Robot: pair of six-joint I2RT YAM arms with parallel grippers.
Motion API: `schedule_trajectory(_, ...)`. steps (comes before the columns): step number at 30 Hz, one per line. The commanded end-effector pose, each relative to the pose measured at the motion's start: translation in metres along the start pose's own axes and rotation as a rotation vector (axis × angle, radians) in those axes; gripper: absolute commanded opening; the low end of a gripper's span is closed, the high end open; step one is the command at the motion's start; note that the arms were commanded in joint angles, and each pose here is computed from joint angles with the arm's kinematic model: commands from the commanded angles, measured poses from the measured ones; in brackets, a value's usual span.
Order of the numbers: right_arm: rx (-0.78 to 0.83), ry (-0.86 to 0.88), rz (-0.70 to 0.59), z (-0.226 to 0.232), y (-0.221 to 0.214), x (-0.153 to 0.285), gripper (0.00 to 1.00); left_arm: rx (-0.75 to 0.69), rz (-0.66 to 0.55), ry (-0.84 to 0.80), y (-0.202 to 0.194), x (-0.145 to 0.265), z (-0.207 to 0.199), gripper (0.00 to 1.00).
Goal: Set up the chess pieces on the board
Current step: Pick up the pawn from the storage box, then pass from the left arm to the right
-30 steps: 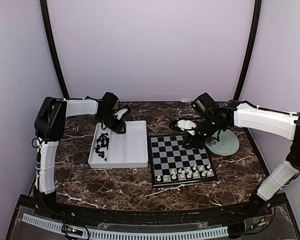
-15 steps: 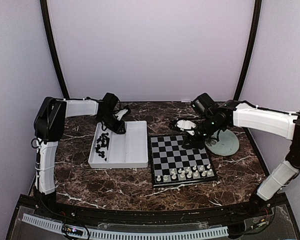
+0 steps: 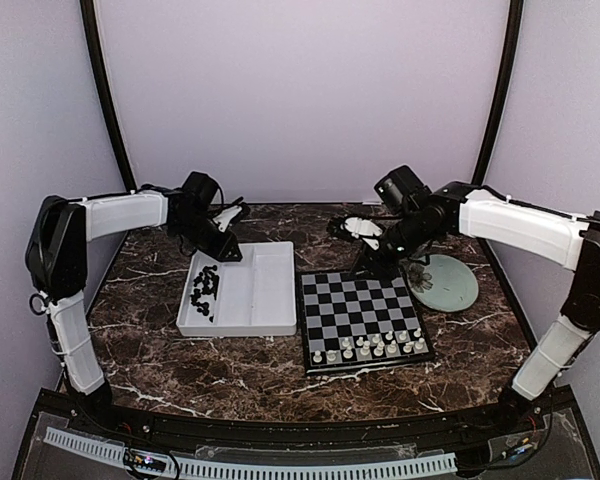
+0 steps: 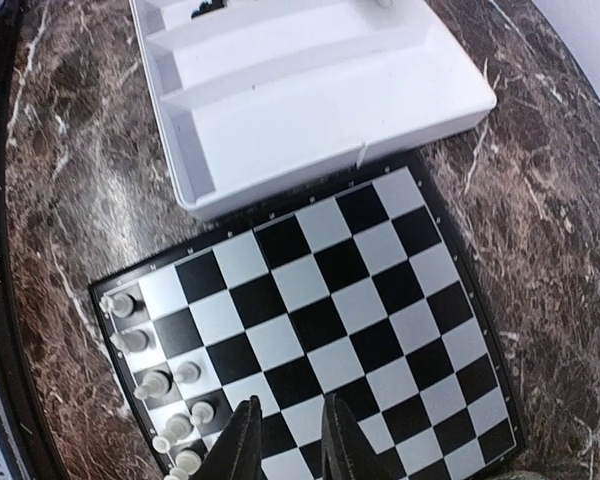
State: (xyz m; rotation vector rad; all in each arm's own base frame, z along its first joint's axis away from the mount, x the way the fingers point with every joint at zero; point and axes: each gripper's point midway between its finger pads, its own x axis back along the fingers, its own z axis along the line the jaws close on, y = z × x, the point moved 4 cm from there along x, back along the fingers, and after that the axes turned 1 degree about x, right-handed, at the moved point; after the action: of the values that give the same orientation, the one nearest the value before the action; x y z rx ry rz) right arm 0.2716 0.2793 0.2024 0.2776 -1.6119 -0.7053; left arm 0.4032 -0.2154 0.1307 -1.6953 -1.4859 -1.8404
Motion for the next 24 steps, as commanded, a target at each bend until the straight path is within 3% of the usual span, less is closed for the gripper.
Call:
schedule_trajectory(1, -0.073, 0.121, -0.165, -0.003, 0.047, 0.012, 0.24, -0.056, -0.174, -0.166, 0.014, 0.059, -0.055, 0.12)
schedule_trajectory(6, -0.195, 0.35, -0.293, 0.0, 0.094, 0.013, 0.28, -0.25, -0.378, -0.267, 0.019, 0.105, -0.124, 0.13)
schedule_trajectory(10, -0.321, 0.578, -0.317, 0.006, 0.112, 0.001, 0.32, -0.318, -0.459, -0.284, 0.013, 0.122, -0.156, 0.14)
schedule_trajectory(17, -0.445, 0.846, -0.371, 0.02, 0.12, 0.001, 0.39, -0.377, -0.486, -0.268, 0.014, 0.13, -0.182, 0.15)
schedule_trajectory(24, -0.489, 0.921, -0.388, 0.023, 0.121, 0.003, 0.4, -0.409, -0.465, -0.274, 0.018, 0.125, -0.191, 0.15)
